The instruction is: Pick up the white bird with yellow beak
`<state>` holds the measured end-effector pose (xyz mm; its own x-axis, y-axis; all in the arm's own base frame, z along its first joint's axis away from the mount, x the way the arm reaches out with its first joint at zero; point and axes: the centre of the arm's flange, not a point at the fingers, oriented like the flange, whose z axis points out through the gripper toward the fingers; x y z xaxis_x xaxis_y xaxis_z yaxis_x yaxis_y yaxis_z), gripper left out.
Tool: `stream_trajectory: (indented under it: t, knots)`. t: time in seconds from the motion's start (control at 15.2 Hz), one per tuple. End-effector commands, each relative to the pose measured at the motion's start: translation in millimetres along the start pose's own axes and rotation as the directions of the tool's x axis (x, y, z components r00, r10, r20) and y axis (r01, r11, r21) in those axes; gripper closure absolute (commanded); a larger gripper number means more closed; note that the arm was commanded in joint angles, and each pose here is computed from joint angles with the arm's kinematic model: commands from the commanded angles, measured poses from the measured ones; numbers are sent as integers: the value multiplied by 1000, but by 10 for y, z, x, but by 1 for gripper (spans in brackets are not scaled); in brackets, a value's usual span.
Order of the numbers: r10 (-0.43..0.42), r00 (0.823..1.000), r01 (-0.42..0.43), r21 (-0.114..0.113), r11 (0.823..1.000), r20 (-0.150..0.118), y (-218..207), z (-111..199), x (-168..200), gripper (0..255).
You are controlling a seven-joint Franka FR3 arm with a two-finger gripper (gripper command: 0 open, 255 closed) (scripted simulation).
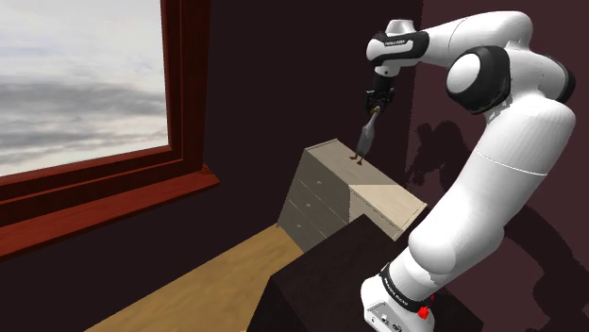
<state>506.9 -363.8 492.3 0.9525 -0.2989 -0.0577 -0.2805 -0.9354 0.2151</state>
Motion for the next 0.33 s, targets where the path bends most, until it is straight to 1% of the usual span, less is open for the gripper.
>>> stream_trajectory:
  t: [0.0, 0.13, 0.26]
  knots:
    - [0, 1000, 0, 0, 1000, 0, 26, -114, -19, 255]
    - [0, 1000, 0, 0, 1000, 0, 49, -217, -25, 255]
    - [0, 1000, 0, 0, 1000, 0, 51, -225, -26, 255]
